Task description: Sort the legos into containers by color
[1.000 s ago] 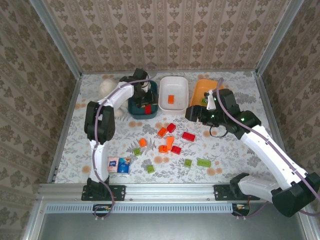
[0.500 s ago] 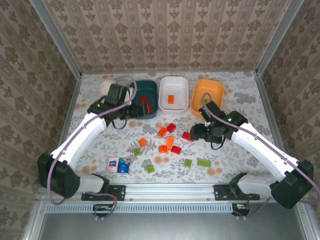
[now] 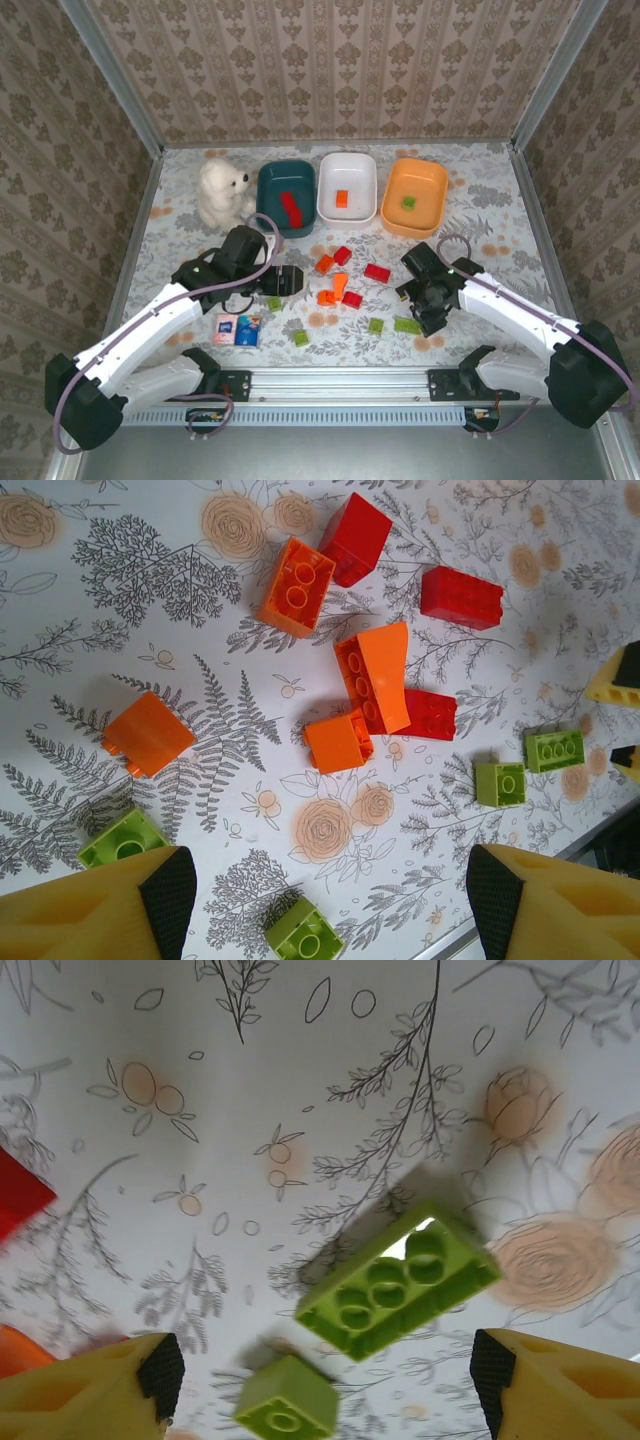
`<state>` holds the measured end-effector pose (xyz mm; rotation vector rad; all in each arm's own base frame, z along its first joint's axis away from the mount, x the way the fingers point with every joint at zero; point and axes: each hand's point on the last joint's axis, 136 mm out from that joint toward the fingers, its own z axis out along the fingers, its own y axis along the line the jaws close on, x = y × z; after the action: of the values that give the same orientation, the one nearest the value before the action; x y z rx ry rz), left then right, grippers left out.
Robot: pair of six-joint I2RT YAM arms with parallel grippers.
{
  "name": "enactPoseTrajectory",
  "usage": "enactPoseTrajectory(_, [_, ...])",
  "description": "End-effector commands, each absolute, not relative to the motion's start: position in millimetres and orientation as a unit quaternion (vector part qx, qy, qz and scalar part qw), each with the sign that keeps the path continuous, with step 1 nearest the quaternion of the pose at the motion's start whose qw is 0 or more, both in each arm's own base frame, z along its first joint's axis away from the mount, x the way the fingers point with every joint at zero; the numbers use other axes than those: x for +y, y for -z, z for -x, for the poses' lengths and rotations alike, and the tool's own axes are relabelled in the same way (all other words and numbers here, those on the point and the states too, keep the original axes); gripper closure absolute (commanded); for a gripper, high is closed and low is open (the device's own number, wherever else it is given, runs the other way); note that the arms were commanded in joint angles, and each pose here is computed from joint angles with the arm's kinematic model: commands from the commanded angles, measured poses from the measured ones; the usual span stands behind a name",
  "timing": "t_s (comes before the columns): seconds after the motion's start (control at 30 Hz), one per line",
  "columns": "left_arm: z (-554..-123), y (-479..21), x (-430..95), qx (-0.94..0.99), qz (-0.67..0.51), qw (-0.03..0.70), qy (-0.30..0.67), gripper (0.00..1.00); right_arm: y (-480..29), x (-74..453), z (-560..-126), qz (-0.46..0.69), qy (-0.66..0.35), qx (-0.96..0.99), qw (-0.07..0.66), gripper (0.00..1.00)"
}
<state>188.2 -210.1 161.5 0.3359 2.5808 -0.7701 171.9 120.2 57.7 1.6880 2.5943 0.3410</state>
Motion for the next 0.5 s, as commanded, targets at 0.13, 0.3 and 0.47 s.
enactPoseTrajectory(0.13, [-189,-180,-209,0.919,-0.135,0.24,0.281,0.25,-40,126,-148,-0.663,-0.105,0.74,-0.034,0.22])
enactPoseTrajectory(0.3, [-188,-180,-207,0.919,-0.135,0.243,0.28,0.25,-36,120,-140,-0.679,-0.1,0.726,-0.027,0.21])
enactPoseTrajectory(0.47, [-188,-180,-207,0.919,-0.133,0.244,0.28,0.25,-19,128,-154,-0.686,-0.116,0.717,-0.024,0.23])
